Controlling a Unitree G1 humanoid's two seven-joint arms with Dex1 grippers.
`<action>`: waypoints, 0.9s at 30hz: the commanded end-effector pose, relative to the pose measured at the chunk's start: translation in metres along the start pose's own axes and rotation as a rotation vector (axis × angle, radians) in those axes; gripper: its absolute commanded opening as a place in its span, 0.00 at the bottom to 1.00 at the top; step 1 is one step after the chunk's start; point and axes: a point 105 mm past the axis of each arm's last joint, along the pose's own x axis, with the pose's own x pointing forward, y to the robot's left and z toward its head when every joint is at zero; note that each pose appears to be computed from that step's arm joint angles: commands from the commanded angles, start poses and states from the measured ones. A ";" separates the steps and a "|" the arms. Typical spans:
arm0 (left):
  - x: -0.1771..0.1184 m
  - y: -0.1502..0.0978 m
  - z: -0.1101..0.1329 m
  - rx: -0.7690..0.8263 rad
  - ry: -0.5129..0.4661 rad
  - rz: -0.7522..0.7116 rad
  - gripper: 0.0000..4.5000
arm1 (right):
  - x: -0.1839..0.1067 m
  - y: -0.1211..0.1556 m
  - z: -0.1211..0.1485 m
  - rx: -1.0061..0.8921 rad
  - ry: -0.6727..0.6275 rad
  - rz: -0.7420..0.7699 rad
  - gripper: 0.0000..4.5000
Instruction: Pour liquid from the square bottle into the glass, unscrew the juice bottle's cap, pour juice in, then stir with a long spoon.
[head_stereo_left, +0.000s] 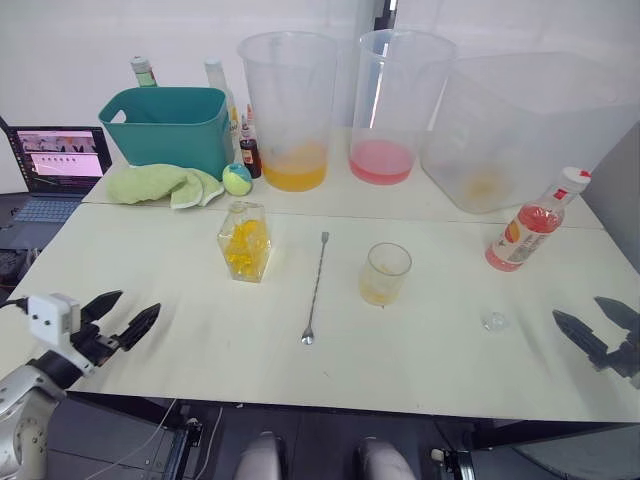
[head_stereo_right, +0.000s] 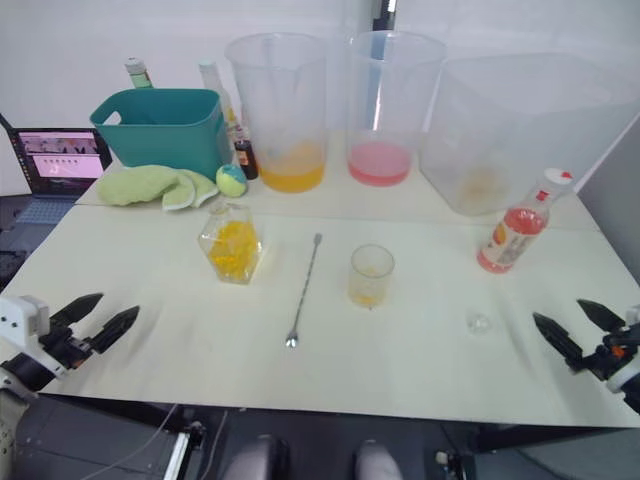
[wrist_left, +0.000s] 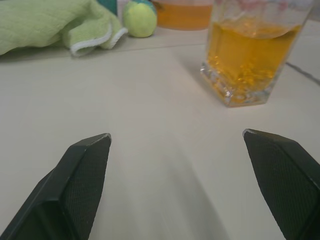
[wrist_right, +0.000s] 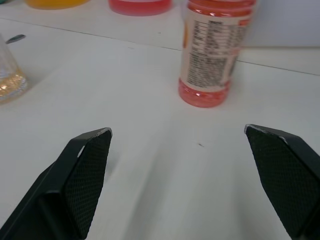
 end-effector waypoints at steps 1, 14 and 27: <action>-0.003 0.005 0.017 0.069 -0.042 0.005 0.99 | -0.005 -0.007 0.015 -0.059 -0.039 -0.018 1.00; 0.001 -0.006 0.019 0.062 -0.052 -0.026 0.99 | 0.008 0.005 0.019 -0.030 -0.052 -0.033 1.00; 0.013 -0.043 0.026 0.082 -0.039 -0.218 0.99 | 0.020 0.020 0.022 0.042 -0.098 -0.073 1.00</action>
